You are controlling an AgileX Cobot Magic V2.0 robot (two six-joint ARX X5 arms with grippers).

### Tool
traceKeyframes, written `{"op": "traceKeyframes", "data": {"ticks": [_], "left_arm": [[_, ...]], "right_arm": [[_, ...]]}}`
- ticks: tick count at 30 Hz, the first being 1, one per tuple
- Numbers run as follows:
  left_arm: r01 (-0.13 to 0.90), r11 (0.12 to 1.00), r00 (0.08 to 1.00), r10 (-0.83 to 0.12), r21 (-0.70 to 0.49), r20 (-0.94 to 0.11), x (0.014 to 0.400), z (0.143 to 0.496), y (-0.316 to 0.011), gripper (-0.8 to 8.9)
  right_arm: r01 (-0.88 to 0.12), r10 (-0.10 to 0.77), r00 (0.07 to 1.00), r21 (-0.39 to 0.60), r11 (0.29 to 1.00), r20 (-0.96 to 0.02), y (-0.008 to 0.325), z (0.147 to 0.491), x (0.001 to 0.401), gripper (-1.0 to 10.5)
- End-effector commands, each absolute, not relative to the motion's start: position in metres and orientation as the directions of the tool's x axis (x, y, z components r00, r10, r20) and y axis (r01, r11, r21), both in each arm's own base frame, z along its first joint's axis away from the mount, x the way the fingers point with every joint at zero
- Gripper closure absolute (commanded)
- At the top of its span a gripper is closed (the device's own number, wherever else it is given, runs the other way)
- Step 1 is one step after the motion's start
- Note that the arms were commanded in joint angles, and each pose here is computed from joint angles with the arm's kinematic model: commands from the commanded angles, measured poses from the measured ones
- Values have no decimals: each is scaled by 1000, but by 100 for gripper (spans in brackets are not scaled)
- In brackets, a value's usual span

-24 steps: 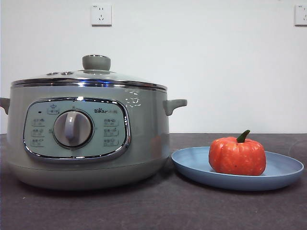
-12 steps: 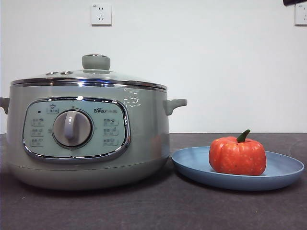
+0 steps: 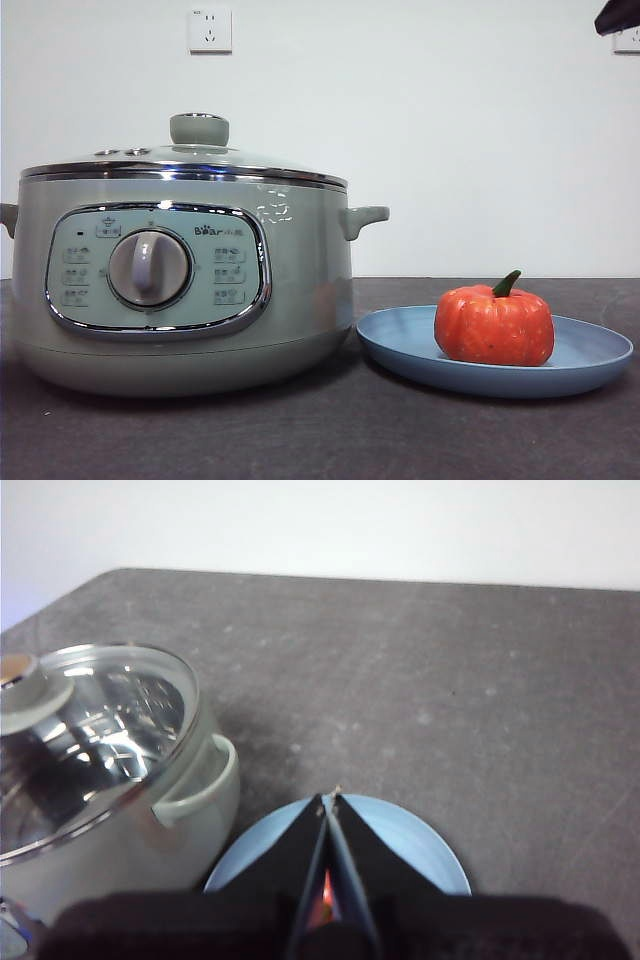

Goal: Take the pumpkin out from the steamer,put the pumpkin in the blue plate,close the lid

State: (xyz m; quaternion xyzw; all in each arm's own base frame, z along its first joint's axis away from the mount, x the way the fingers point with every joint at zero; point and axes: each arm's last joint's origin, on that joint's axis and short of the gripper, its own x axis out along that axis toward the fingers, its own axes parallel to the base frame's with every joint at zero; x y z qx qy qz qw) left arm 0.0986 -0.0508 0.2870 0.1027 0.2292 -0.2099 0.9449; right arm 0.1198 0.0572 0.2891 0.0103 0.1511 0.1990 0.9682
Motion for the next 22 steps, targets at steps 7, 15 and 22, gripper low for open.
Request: {"op": "traceKeyframes", "data": {"ticks": [7,15,22], "left_arm": [[447,889,804,-351,99,-480,98,286,-51,815],[392,917,890,-358,75,-281,62,300,-25,815],[184,977,983,-182,104,-28,38,303,-7,815]], "right_arm": [[-376,382,862,86,923,-333,57,283,119,962],[-374,379,855,85,924,-353,56,281,118,962],[-374,379,855,85,923,-355,56,281,118,962]]}}
